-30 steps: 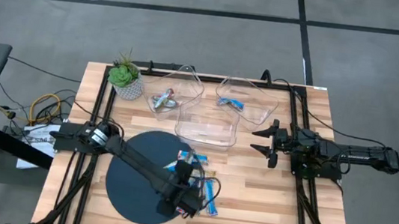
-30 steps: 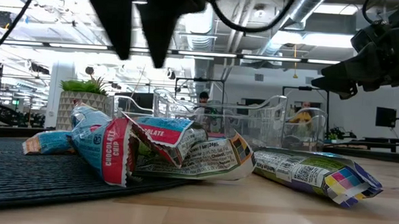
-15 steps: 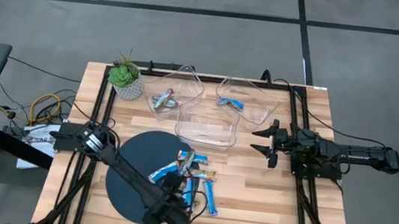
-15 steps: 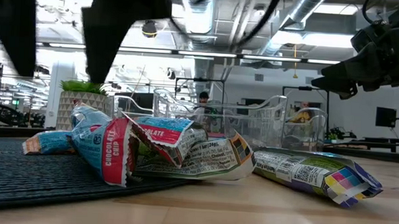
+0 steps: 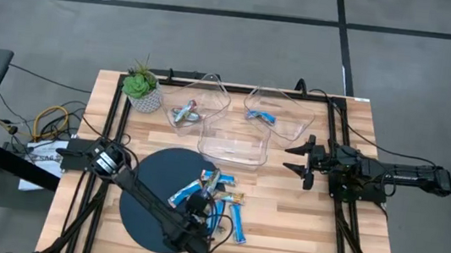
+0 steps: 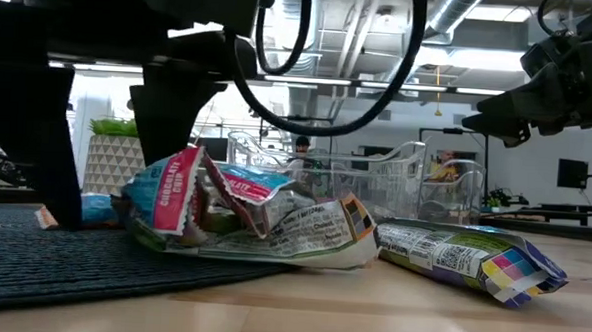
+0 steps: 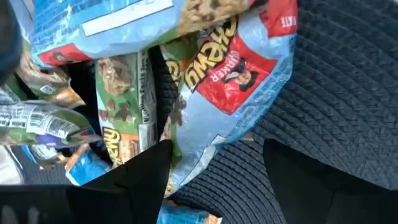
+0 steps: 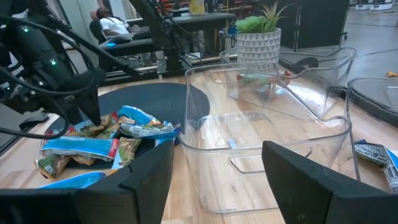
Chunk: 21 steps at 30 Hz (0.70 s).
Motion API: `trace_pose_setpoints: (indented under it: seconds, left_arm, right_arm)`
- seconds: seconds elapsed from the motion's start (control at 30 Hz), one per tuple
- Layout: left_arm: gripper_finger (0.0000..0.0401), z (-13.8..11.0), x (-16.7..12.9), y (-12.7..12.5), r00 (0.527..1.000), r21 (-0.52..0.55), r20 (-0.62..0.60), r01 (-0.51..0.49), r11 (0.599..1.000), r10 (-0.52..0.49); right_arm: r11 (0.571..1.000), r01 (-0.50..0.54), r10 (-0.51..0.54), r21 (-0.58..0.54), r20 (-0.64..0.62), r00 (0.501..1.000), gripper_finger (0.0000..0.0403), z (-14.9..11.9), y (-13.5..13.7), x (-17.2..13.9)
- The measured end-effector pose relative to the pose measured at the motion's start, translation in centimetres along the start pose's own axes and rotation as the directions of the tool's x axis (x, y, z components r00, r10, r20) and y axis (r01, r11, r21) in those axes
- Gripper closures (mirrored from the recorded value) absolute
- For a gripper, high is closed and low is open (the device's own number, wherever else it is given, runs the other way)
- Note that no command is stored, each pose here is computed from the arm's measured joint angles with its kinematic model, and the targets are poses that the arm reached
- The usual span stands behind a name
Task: Pick and place Granola Bars by type
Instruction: Put the red granola bar into the left transparent bin
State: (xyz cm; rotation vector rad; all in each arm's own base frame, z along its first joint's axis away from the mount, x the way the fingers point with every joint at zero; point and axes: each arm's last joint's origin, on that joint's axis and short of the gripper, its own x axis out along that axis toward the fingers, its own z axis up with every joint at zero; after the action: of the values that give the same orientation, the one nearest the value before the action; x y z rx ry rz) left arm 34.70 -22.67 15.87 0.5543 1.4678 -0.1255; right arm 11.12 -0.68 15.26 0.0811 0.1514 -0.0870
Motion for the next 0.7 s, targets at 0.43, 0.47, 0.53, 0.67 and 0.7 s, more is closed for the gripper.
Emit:
trace_pose_setpoints:
  seconds: [0.43, 0.47, 0.53, 0.67, 0.7]
  left_arm:
    - [0.0226, 0.65, 0.84, -0.1, 0.995, -0.026, 0.093, -0.028, 0.999, 0.031]
    - [0.024, 0.7, 0.83, -0.11, 0.995, -0.027, 0.097, -0.026, 0.999, 0.029]
    - [0.0269, 0.7, 0.83, -0.13, 0.995, -0.027, 0.097, -0.019, 0.999, 0.022]
    - [0.0313, 0.78, 0.65, -0.2, 0.995, -0.024, 0.096, 0.018, 1.0, -0.015]
    - [0.0321, 0.76, 0.61, -0.23, 0.995, -0.022, 0.094, 0.031, 0.999, -0.029]
  right_arm:
    - [1.0, 0.0, 0.0, 0.0, 0.0, 1.0, 0.0163, 0.0, 0.0, 0.0]
    - [1.0, 0.0, 0.0, 0.0, 0.0, 1.0, 0.0163, 0.01, 0.0, 0.0]
    - [1.0, 0.0, 0.0, 0.0, 0.0, 1.0, 0.0163, -0.01, 0.0, 0.0]
    - [1.0, 0.0, 0.0, 0.0, 0.0, 1.0, 0.0163, 0.01, 0.0, 0.0]
    - [1.0, 0.0, 0.0, 0.0, 0.0, 1.0, 0.0163, 0.0, 0.0, 0.0]
